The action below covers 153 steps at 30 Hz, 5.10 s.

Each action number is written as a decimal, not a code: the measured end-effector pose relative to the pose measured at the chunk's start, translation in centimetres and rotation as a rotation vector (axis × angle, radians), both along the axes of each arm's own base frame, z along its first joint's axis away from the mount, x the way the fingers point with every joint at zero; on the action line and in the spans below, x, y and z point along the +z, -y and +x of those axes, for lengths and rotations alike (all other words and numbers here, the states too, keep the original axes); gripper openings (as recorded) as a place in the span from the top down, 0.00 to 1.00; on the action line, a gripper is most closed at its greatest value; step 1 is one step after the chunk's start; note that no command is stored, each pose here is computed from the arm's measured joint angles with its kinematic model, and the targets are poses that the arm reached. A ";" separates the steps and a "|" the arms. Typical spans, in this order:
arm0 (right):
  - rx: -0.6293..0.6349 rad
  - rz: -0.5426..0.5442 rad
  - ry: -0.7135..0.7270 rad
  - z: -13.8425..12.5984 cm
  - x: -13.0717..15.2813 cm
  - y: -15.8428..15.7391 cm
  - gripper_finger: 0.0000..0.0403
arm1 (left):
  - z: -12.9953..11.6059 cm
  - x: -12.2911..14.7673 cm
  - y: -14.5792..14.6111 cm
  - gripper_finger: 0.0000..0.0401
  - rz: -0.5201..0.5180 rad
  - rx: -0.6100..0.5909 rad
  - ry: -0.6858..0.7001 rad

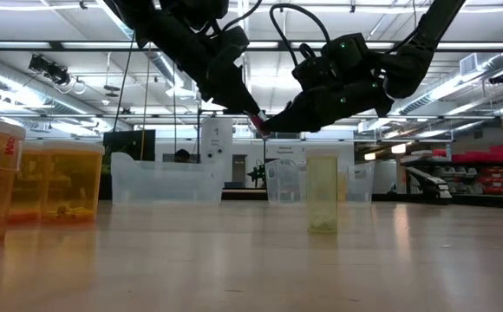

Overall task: Pick and place medicine bottles into bin by pill shape (circle, oval)
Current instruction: Put the blue pill bottle into the right transparent bin

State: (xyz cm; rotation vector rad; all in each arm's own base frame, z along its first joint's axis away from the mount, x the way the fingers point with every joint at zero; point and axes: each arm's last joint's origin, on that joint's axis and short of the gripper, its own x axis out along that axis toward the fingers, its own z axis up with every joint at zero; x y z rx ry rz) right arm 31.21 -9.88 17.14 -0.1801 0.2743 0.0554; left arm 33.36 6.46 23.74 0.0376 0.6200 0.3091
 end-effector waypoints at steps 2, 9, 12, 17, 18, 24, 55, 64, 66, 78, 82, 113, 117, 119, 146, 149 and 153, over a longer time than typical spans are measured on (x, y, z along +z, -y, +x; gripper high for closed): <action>0.000 0.000 0.000 0.0 0.0 0.0 0.55 | 0.0 0.0 0.0 0.66 0.000 0.000 0.000; -0.056 -0.001 -0.006 -0.3 0.1 0.6 0.51 | 0.1 0.1 0.0 0.64 -0.004 0.004 0.014; -0.077 0.016 -0.013 -0.6 0.4 1.1 0.50 | 0.2 0.2 0.0 0.66 -0.001 0.005 0.031; -0.098 0.027 -0.034 -1.2 1.0 1.5 0.48 | 0.5 0.5 -0.1 0.66 0.010 0.005 0.079; -0.101 0.029 -0.041 -1.4 1.1 1.5 0.47 | 0.7 0.4 -0.2 0.66 0.014 0.005 0.085; -0.142 0.024 -0.085 -2.7 2.6 1.5 0.43 | 1.7 -0.9 -1.1 0.65 0.034 0.009 0.105; -0.453 0.169 -0.406 -8.4 1.9 5.6 0.38 | 9.9 -2.2 -7.0 0.65 0.049 0.000 -0.083; -0.490 0.154 -0.366 -9.4 3.2 6.0 0.38 | 9.7 -2.4 -7.3 0.66 0.024 -0.005 -0.102; -0.503 0.139 -0.334 -9.9 4.2 5.8 0.38 | 9.7 -2.5 -7.4 0.65 0.021 -0.005 -0.101; -0.523 0.041 -0.092 -13.0 10.2 3.6 0.38 | 10.4 -3.8 -7.9 0.67 -0.018 0.032 -0.107; -0.524 0.043 -0.086 -13.1 10.3 3.6 0.38 | 10.8 -2.3 -8.2 0.65 -0.012 0.036 -0.087; -0.559 0.034 -0.095 -13.7 10.4 4.0 0.38 | 13.3 -4.1 -8.9 0.63 -0.116 -0.028 -0.473; -0.550 0.042 -0.093 -13.7 10.4 4.0 0.38 | 13.2 -4.2 -8.9 0.65 -0.139 -0.049 -0.475; -0.546 0.045 -0.092 -13.7 10.4 3.9 0.38 | 13.2 -4.2 -8.9 0.66 -0.125 -0.064 -0.480; -0.530 0.055 -0.088 -13.7 10.4 3.9 0.38 | 13.0 -4.3 -8.8 0.61 -0.064 -0.151 -0.527; -0.530 0.056 -0.088 -13.7 10.4 3.9 0.38 | 12.9 -4.3 -8.8 0.61 -0.063 -0.155 -0.534; -0.531 0.059 -0.088 -13.7 10.4 3.9 0.38 | 12.9 -4.3 -8.8 0.62 -0.064 -0.155 -0.534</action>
